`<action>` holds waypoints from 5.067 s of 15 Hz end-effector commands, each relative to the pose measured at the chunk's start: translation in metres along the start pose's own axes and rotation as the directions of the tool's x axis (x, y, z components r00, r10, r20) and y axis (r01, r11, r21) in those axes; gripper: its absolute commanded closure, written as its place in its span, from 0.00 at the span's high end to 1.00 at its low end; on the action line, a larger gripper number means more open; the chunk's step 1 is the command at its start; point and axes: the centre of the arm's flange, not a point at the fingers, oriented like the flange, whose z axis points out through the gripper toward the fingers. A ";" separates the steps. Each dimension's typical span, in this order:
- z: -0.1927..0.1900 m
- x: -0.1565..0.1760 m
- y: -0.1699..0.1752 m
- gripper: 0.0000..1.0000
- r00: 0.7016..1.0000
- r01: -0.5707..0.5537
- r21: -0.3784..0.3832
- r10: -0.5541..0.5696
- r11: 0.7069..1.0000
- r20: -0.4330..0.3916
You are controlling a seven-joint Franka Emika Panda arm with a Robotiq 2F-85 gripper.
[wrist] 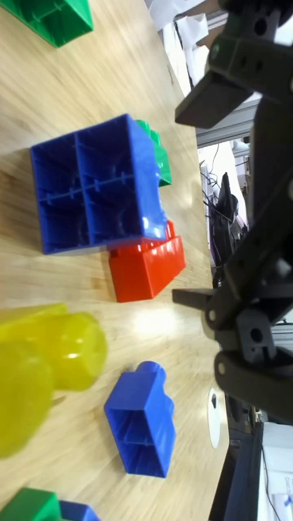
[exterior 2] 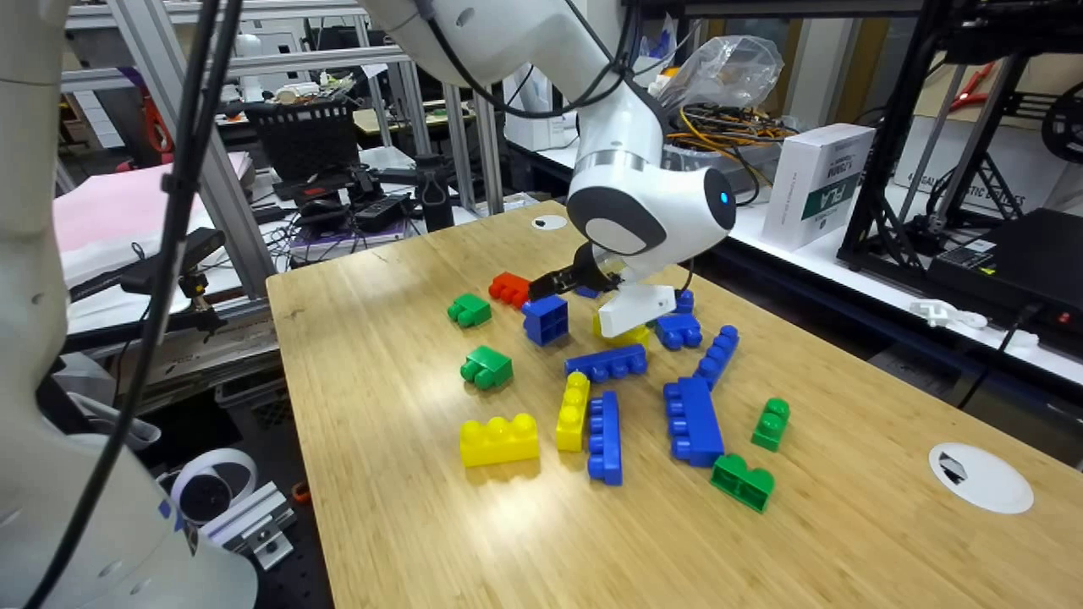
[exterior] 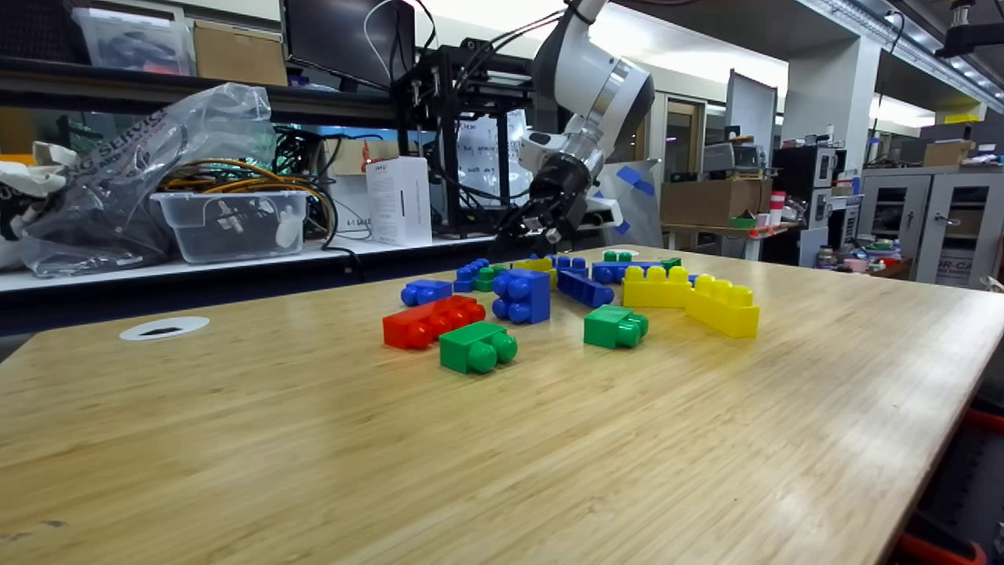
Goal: Flip the upside down blue block on the table.
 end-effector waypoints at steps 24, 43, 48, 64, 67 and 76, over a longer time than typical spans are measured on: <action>0.048 0.120 -0.026 1.00 0.760 0.060 -0.065 -0.003 0.996 0.649; 0.086 0.097 -0.026 0.51 0.683 0.038 -0.022 -0.009 0.999 0.731; 0.070 0.096 -0.023 0.45 0.726 0.040 -0.046 0.003 0.998 0.687; -0.023 0.039 -0.016 0.45 0.986 0.105 0.006 -0.105 0.994 0.127; -0.015 0.027 -0.014 0.45 0.991 0.130 0.062 -0.132 0.990 0.024; 0.012 0.001 -0.006 0.45 0.988 0.154 0.134 -0.148 0.979 -0.049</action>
